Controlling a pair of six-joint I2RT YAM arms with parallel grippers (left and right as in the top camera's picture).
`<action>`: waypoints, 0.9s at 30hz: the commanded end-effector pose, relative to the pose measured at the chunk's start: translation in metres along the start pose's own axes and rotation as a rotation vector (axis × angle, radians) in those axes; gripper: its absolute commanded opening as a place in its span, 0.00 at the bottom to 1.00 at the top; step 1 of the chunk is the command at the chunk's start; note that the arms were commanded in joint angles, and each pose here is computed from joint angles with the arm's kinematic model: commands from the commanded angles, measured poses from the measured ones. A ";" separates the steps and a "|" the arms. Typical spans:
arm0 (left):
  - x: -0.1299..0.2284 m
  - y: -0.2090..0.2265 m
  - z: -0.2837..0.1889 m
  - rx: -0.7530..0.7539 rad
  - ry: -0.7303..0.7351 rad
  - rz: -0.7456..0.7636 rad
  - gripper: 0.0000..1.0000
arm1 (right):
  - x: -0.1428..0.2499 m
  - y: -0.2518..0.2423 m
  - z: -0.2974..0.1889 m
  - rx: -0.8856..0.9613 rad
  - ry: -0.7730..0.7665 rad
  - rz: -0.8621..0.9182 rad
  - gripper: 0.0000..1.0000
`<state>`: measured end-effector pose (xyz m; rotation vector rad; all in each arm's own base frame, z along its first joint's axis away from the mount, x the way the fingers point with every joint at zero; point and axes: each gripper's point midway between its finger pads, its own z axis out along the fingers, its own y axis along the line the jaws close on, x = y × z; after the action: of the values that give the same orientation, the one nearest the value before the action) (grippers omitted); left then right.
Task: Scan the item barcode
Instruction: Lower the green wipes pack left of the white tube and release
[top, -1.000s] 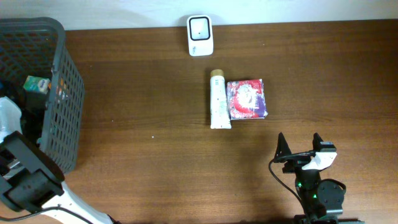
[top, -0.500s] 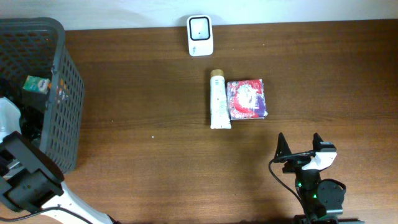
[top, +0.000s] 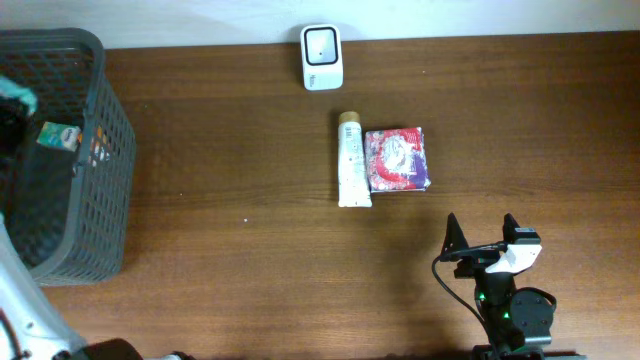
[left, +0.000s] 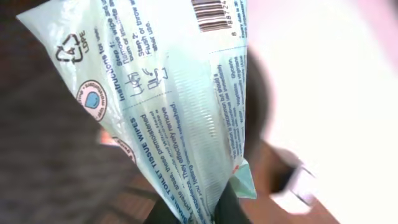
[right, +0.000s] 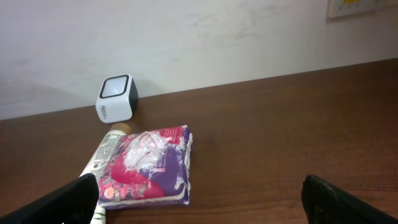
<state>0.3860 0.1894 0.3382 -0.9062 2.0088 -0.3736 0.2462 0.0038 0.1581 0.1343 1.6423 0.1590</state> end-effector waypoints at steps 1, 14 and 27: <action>0.049 -0.090 -0.002 0.280 0.151 0.101 0.00 | 0.002 -0.004 0.000 0.017 0.002 0.004 0.99; 0.283 -0.212 0.035 0.255 0.467 0.771 0.00 | 0.002 -0.004 0.000 0.017 0.002 0.004 0.99; 0.434 -0.140 0.133 -0.020 0.878 0.797 0.00 | 0.002 -0.004 0.000 0.016 0.002 0.004 0.99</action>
<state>0.4059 -0.2103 0.1115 0.1972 2.8889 -0.3461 0.2462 0.0038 0.1582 0.1343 1.6419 0.1590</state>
